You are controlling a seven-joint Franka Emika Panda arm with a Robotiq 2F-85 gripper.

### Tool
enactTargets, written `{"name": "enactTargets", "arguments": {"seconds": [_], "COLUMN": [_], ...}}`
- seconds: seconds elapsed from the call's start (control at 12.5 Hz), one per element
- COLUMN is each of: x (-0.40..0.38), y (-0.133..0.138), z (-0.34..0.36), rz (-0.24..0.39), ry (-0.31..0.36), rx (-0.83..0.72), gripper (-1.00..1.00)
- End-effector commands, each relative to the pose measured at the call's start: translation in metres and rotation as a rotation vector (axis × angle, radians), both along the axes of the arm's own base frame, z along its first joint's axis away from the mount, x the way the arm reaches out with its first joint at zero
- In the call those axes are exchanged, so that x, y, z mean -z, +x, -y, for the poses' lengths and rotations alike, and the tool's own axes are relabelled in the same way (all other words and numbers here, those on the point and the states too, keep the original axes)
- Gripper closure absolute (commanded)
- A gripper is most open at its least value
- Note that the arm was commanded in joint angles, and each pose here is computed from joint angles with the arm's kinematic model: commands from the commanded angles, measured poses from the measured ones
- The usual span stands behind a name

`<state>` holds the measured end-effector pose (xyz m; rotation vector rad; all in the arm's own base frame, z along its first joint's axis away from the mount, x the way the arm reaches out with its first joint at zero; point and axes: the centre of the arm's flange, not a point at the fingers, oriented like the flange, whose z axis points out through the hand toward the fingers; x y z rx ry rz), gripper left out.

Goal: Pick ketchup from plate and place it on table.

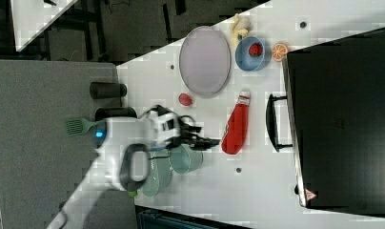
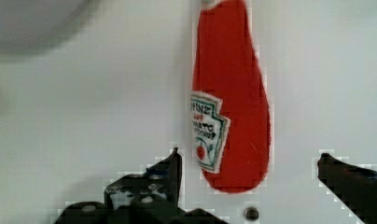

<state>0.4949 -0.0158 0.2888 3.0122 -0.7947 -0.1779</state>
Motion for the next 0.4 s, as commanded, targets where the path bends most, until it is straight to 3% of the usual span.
{"name": "enactTargets", "arguments": {"seconds": [0.08,0.24,0.4], "x": [-0.155,-0.218,-0.259], "y": [0.034,0.031,0.015], "z": [-0.016,-0.02,-0.022], "rz": [0.207,0.222,0.15], "ry": [-0.015,-0.02,-0.036], "rx": [0.175,0.259,0.314], "gripper": [-1.0,-1.0,-1.0]}}
